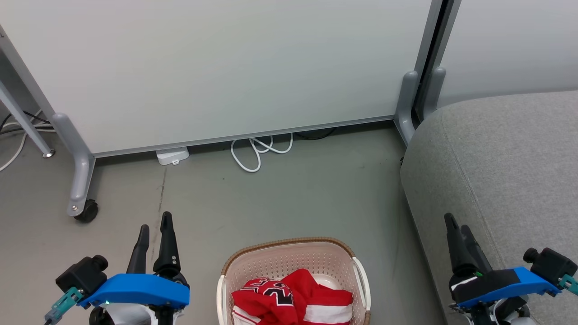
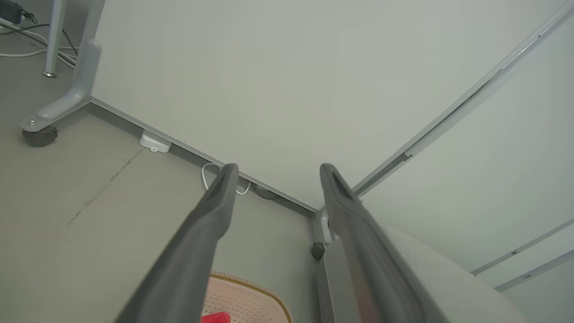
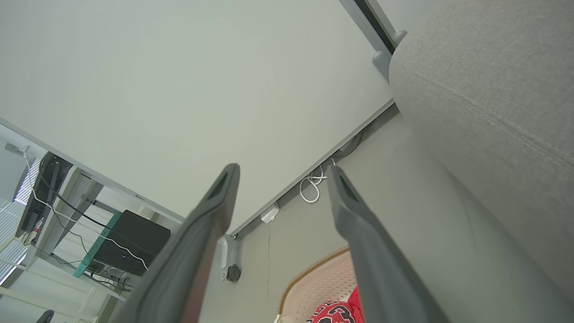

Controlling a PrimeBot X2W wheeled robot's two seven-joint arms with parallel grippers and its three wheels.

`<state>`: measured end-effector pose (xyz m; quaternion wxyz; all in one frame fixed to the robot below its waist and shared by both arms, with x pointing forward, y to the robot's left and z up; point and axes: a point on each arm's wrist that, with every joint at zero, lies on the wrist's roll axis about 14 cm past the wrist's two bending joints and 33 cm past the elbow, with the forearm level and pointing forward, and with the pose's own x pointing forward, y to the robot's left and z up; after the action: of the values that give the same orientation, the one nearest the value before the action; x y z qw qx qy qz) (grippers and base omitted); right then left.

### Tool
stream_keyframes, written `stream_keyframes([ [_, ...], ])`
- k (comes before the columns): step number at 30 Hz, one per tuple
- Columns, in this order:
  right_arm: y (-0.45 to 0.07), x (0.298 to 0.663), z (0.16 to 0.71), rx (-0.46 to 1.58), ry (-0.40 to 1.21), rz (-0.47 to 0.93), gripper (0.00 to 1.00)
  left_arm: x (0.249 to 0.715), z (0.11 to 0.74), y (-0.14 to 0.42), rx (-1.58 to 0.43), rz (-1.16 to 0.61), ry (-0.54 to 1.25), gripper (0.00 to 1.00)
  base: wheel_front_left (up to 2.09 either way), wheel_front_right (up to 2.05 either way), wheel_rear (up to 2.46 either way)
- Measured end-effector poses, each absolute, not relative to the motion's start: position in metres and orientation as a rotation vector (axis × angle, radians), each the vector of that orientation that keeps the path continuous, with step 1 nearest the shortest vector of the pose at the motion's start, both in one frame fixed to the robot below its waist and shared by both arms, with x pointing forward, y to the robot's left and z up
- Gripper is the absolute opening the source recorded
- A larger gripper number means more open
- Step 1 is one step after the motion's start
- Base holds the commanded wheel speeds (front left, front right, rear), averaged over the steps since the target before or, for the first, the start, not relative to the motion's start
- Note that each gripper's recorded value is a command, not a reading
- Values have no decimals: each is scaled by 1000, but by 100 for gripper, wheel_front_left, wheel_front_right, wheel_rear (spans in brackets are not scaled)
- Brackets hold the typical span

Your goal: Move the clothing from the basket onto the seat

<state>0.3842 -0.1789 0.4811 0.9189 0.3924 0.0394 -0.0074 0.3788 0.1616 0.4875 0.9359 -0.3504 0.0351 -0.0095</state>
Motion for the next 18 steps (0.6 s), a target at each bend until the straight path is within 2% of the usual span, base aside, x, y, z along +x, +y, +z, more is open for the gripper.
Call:
stream_keyframes([
  [18, -172, 388, 485, 615, 79, 27, 100, 380, 492, 152, -512, -68, 43, 100, 0, 0, 0],
])
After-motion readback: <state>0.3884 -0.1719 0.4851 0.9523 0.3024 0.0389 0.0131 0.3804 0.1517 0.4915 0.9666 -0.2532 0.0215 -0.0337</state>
